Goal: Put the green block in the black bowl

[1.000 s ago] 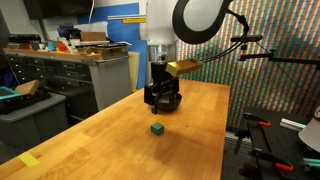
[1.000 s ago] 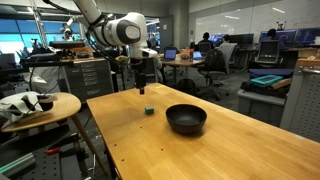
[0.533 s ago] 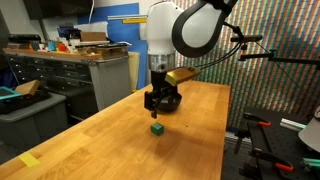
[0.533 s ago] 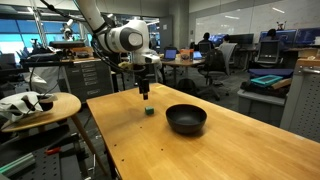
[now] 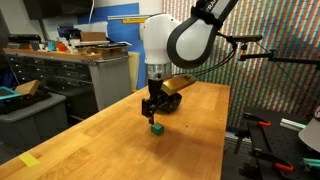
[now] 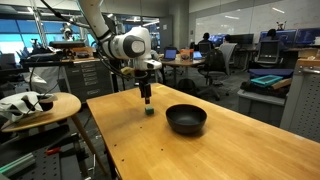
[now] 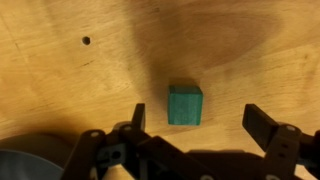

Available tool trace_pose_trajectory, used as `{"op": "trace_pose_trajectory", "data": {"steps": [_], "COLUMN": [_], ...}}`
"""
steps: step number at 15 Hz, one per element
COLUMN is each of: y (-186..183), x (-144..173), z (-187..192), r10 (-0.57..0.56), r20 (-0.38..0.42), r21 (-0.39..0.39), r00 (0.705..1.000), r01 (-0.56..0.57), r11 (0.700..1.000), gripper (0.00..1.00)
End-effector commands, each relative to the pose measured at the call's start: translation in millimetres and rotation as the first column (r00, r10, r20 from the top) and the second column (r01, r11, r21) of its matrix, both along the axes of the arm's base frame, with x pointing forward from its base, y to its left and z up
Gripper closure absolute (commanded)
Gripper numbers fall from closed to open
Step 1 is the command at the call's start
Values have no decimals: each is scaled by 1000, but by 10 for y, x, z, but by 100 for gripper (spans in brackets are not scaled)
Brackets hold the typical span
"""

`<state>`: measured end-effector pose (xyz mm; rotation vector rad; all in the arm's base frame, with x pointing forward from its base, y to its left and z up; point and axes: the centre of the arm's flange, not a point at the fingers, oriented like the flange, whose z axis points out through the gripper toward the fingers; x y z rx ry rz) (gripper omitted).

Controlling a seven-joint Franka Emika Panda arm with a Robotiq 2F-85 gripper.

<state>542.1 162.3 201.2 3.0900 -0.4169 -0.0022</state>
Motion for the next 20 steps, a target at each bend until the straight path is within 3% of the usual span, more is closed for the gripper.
{"op": "trace_pose_trajectory", "data": {"steps": [1,14,16,20], "y": [55,-157,-139,-110], "x": [125,241,247,268], "z": [-116,-445,-435,-406], "r10": [-8,-48,-49,-48], "r20": [18,-15,-17,-19], "r21": [-10,-20,-15,-8], "r00": [1000,999,999,999], "r01": [9,48,49,48], "r11": [1000,999,999,999], "gripper": [0,0,26,58]}}
